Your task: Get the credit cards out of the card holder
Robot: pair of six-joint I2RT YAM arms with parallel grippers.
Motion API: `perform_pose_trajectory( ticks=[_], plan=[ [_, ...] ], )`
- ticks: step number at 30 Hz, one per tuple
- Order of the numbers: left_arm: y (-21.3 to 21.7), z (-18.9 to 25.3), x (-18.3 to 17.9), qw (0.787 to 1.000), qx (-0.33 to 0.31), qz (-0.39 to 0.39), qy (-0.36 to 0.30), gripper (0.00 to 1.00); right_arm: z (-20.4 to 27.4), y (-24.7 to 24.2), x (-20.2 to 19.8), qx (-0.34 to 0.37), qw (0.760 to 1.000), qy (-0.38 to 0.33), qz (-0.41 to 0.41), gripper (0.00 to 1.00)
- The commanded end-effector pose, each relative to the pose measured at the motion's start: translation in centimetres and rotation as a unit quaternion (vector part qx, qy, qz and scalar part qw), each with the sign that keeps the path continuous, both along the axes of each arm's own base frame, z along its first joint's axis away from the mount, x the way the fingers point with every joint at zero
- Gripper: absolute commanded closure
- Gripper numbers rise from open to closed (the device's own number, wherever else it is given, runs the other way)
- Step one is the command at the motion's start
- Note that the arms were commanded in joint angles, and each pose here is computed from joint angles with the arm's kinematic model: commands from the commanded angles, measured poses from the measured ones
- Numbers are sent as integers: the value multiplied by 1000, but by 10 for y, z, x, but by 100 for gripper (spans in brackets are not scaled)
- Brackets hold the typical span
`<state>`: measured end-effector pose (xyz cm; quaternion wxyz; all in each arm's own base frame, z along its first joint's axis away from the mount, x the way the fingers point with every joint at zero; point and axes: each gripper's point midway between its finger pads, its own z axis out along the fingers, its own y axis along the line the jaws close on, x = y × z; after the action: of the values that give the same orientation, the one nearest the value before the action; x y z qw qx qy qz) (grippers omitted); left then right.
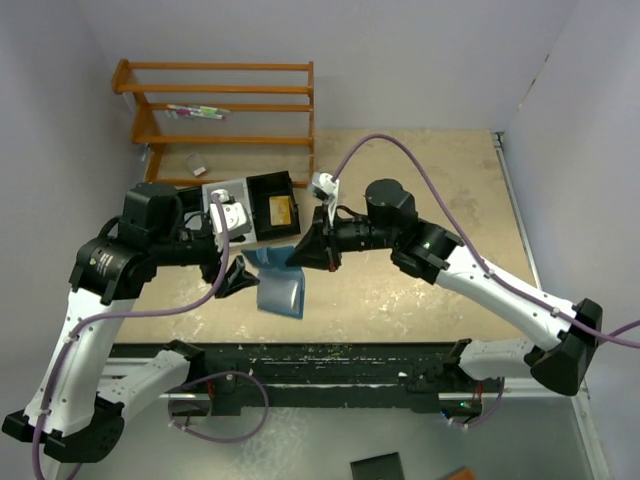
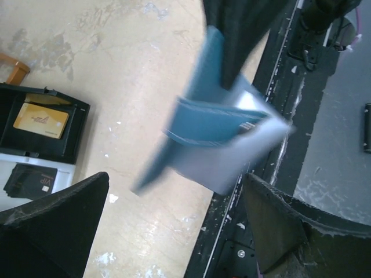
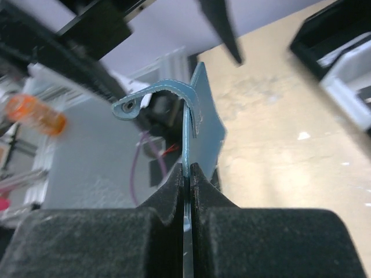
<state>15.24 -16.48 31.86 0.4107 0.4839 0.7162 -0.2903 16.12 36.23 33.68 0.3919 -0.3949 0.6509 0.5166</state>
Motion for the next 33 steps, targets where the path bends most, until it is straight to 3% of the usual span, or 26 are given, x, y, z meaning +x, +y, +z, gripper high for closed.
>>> perform_pose_trajectory(
  ticks=[1,7,11,19,20,21,23,25,27,33],
  plan=[
    [0,11,20,998,-6,12,-69,1,22,5,-40,31,991,25,126,100],
    [-12,16,-8,996,-47,-47,-55,2,35,12,-47,54,983,40,169,100],
    [-21,12,-18,995,-67,-72,-6,14,46,20,-44,69,981,40,180,100],
    [-21,17,-14,996,-70,-60,-4,75,50,25,-31,68,982,53,170,100],
    [-22,19,-12,996,-74,-52,-1,83,48,24,-21,69,985,57,150,96],
    [-22,21,-9,996,-78,-41,2,90,44,22,-13,68,986,67,134,87],
    [-24,27,-4,996,-91,-22,11,98,43,19,1,82,988,78,107,56],
    [-28,36,-1,993,-111,-11,25,100,38,14,8,90,989,85,84,40],
    [-34,43,-7,989,-135,-21,54,100,32,7,5,94,989,84,74,34],
    [-44,77,-12,975,-192,-45,102,100,22,-20,-27,122,985,82,88,31]
  ],
)
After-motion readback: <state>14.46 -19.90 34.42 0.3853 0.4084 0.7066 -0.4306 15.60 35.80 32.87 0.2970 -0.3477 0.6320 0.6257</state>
